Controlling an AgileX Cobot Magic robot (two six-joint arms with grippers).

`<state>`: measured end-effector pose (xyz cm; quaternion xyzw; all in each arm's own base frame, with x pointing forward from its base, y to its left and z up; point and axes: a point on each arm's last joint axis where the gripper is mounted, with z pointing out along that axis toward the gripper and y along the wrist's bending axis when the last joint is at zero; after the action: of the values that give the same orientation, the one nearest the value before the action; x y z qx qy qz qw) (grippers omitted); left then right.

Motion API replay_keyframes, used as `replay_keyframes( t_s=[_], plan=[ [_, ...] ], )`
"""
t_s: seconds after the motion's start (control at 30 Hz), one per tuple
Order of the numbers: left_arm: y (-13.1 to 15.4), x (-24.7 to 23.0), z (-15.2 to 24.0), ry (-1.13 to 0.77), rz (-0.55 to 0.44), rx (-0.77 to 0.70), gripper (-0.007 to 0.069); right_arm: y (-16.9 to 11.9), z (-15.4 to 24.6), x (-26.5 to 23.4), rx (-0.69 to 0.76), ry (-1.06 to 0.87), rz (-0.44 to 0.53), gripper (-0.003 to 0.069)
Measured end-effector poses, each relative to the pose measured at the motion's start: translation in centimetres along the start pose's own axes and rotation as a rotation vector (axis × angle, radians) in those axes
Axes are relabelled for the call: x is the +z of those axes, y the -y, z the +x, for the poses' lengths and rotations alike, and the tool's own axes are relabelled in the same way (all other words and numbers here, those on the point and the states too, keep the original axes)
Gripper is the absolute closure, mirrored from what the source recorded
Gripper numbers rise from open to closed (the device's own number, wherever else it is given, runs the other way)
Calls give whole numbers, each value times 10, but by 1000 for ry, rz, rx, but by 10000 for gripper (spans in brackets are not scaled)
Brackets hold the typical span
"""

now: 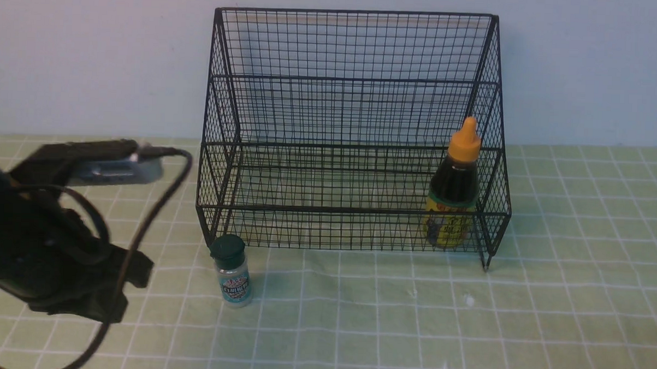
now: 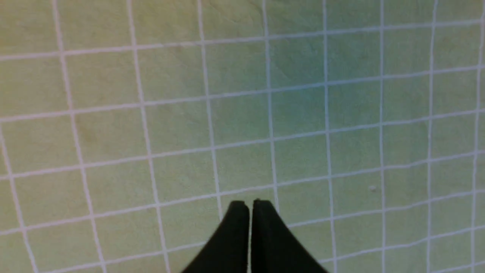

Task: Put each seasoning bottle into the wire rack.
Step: Use the left arm to grab the condiment bottle closest to it

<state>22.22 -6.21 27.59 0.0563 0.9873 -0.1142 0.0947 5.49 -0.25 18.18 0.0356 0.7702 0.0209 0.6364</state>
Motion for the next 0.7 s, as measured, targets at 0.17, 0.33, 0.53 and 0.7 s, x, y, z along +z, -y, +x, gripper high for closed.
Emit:
replay_keyframes(
  t_s=[0.17,0.33,0.53,0.7],
  plan=[
    [29,11,-14,97,-1,70,631,0,0,0,0,0,0,673],
    [47,6,-28,276,7,175,624,0,0,0,0,0,0,673],
    [48,14,-39,333,-41,273,470,0,0,0,0,0,0,673],
    [46,37,-45,269,-56,270,251,0,0,0,0,0,0,673]
  ],
)
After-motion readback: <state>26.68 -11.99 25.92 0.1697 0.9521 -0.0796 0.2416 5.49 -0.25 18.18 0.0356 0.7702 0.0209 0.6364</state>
